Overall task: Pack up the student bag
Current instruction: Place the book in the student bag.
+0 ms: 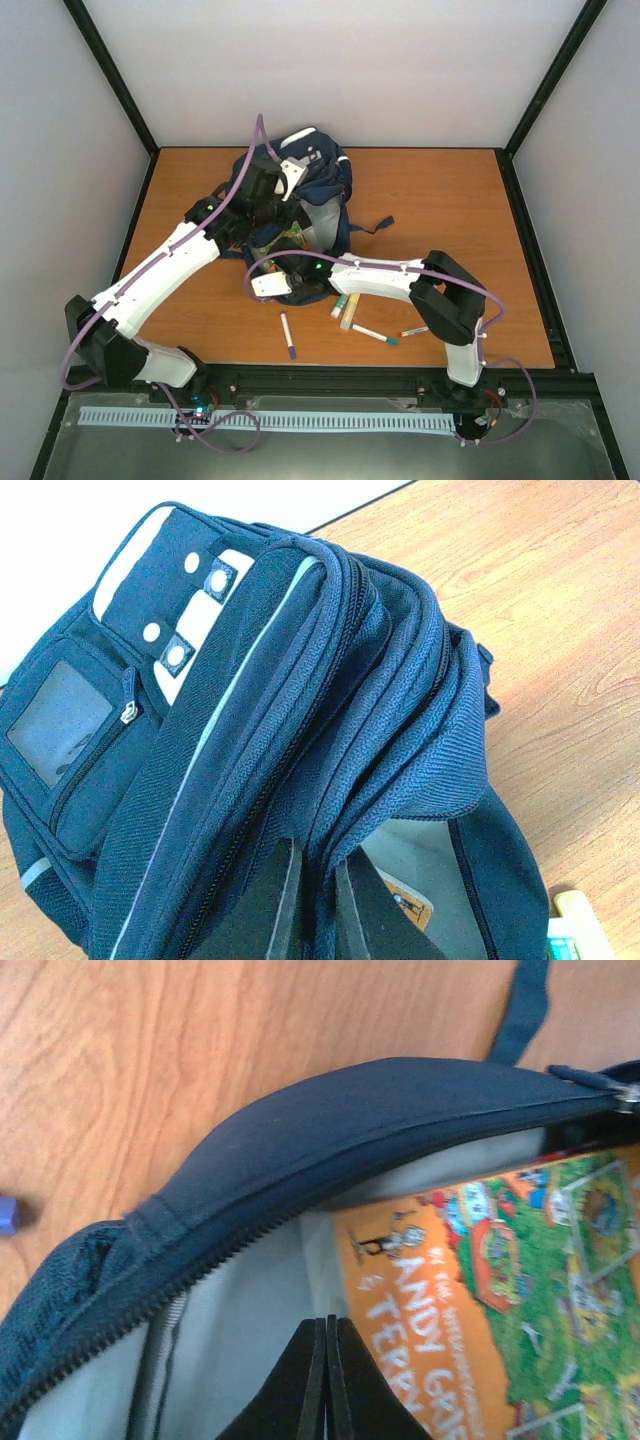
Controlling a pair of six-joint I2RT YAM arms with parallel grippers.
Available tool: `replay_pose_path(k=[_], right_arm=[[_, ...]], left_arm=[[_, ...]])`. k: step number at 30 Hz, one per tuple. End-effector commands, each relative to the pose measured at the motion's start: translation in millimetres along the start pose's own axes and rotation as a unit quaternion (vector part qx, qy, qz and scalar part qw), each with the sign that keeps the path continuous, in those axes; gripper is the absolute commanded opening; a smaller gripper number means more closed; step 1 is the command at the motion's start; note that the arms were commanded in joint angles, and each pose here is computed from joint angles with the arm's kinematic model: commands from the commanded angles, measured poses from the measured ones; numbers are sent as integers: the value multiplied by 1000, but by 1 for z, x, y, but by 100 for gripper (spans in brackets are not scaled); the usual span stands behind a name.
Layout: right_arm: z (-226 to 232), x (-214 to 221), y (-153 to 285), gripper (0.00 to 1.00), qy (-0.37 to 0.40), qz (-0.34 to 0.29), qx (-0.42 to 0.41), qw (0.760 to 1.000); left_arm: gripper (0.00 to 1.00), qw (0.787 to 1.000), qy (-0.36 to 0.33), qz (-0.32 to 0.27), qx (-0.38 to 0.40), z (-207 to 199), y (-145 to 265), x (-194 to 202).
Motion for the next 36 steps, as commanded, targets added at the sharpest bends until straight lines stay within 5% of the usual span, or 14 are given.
replay_pose_path(k=[1, 22, 36], right_arm=[[9, -4, -10, 4, 29, -5, -19, 999], [-77, 35, -46, 4, -12, 87, 161, 983], [-64, 45, -44, 7, -55, 90, 143, 984]], left_arm=[[2, 995, 19, -91, 28, -7, 29, -45], [2, 996, 24, -74, 52, -15, 22, -40], [5, 996, 27, -68, 47, -13, 19, -37]])
Point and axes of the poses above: each gripper's point midway between its finger pads, its own y axis back along the fingers, its own z axis along the line the jaws close on, x = y × z, the point moved 2 cm from there along y, back along the fingers, and after that the axes turned 14 degrees about y, right-handed, at the moved point
